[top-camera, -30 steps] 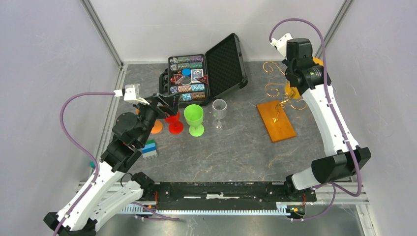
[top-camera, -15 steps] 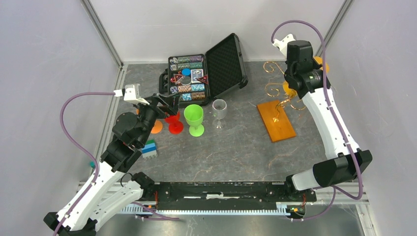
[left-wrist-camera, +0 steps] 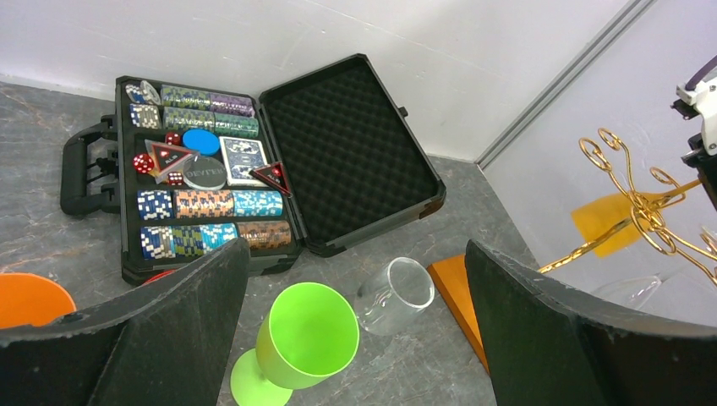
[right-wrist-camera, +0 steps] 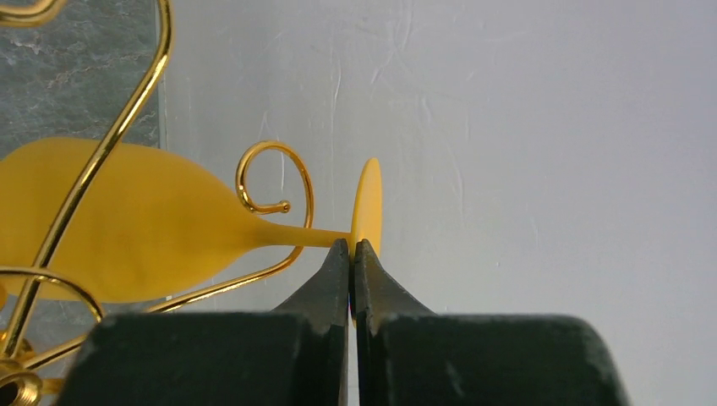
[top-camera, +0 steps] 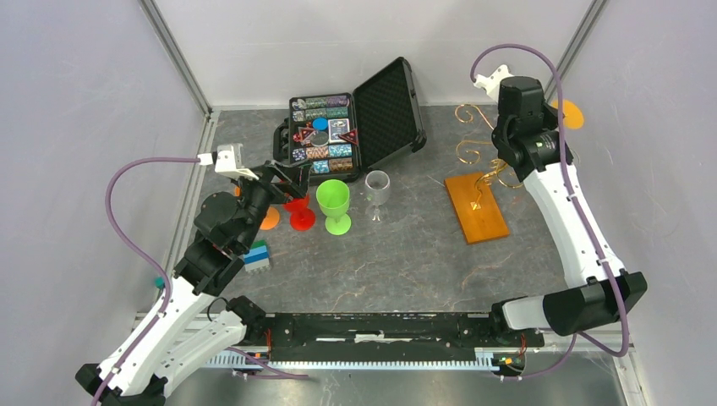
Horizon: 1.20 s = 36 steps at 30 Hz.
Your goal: Take the wine glass off the wine glass rack
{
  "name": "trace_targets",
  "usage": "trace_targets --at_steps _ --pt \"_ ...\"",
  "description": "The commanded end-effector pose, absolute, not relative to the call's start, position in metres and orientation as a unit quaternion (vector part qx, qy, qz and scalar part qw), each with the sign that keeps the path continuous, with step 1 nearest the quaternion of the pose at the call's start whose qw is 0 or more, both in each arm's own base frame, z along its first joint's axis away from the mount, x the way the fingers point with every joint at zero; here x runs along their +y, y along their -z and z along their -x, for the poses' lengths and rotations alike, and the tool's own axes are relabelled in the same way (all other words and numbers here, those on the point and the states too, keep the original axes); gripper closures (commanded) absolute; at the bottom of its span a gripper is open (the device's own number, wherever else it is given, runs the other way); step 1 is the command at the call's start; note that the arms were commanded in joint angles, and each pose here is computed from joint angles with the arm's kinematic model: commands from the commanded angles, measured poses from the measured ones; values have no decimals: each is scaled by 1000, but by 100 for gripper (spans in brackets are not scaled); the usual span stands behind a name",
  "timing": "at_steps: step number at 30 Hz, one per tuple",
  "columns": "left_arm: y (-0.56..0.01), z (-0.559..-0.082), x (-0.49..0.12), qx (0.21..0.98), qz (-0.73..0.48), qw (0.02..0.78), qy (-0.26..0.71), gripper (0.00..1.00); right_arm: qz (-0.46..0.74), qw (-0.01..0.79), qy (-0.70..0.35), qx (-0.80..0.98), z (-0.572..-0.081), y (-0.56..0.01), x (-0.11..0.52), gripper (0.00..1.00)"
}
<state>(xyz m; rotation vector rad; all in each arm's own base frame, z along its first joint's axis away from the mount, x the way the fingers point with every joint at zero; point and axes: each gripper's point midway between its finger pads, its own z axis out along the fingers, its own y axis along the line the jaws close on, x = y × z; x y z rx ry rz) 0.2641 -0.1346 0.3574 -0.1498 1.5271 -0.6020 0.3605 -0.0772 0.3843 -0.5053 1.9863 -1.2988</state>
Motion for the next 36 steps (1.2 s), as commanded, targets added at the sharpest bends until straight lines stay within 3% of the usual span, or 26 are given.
trace_targets --at_steps 1,8,36 --pt "-372 -264 -136 660 59 696 277 0 211 369 486 763 -353 -395 -68 100" --pt "-371 -265 -138 662 58 694 277 0 266 381 450 763 -356 -390 -39 100" --pt "-371 -267 -140 664 57 692 277 0 255 385 500 732 -369 -393 -33 100"
